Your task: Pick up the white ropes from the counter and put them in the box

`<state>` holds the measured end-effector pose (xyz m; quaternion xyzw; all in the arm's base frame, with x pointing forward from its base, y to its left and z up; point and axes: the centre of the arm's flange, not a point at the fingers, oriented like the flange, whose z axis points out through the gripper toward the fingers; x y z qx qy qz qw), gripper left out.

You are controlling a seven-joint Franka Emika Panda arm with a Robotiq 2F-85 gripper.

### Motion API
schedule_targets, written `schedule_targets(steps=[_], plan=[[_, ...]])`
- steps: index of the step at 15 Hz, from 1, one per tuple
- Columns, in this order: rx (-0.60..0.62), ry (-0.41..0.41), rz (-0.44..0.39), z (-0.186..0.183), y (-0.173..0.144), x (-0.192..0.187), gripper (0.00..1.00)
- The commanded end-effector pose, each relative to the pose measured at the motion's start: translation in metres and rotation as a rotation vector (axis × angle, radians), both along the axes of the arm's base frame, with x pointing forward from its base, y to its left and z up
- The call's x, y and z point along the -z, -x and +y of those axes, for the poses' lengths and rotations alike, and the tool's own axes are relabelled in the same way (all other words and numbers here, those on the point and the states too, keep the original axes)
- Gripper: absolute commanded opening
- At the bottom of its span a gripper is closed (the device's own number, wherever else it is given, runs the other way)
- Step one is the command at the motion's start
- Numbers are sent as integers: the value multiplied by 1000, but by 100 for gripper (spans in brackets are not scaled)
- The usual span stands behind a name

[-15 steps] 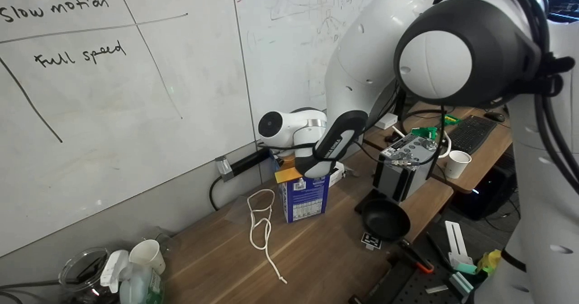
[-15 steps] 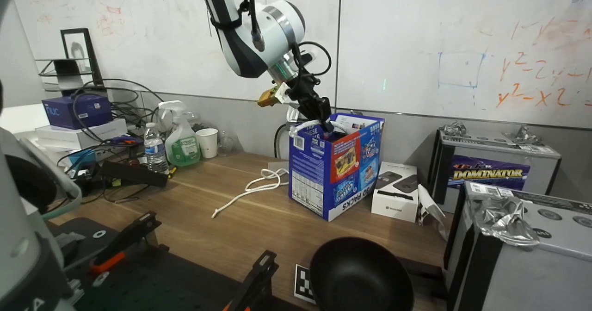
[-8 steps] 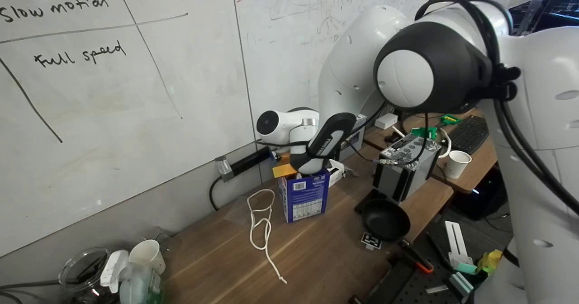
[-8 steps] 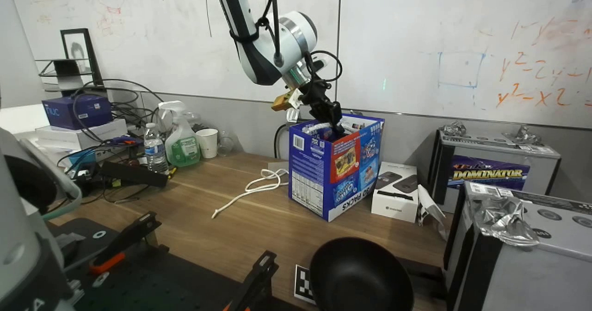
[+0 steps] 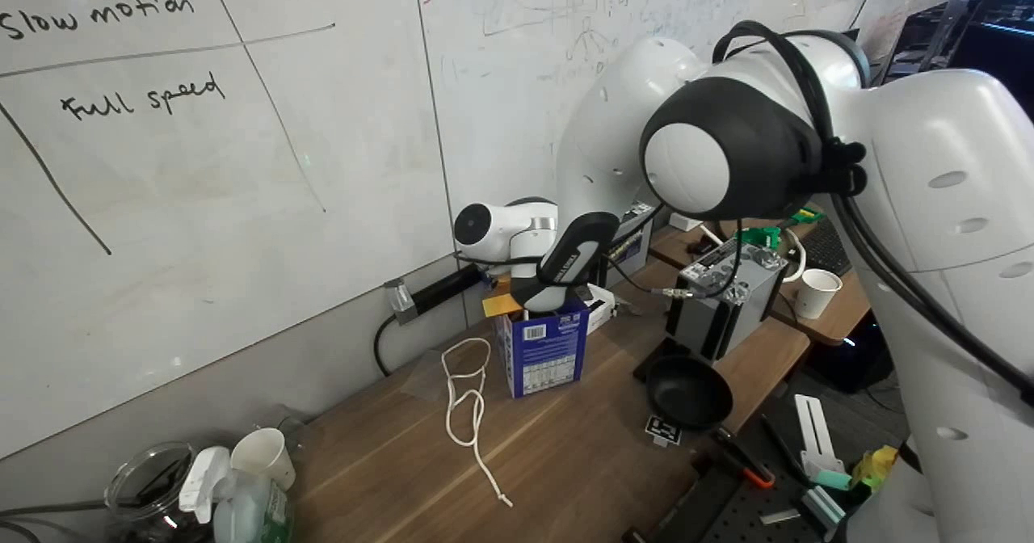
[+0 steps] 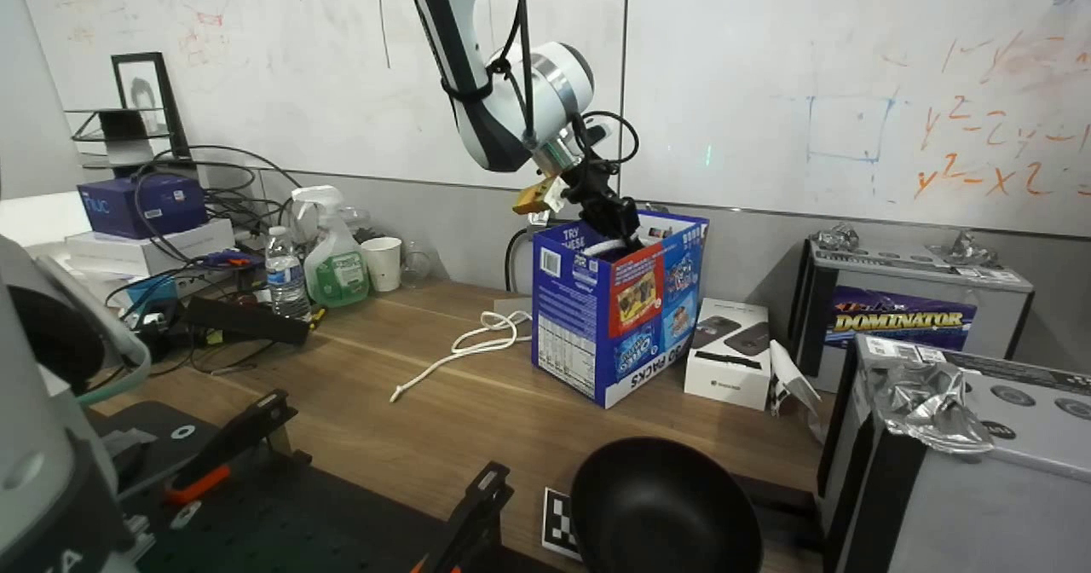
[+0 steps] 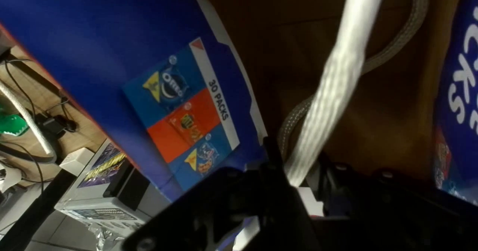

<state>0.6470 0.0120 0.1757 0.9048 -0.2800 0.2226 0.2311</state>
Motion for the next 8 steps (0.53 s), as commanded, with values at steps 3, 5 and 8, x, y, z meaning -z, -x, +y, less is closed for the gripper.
schedule_targets(steps=[3,5,8], plan=[[1,5,1,4,-13,-16,70],[1,11,-12,6,-12,-28,86],[-4,18,-43,11,-12,-54,100]])
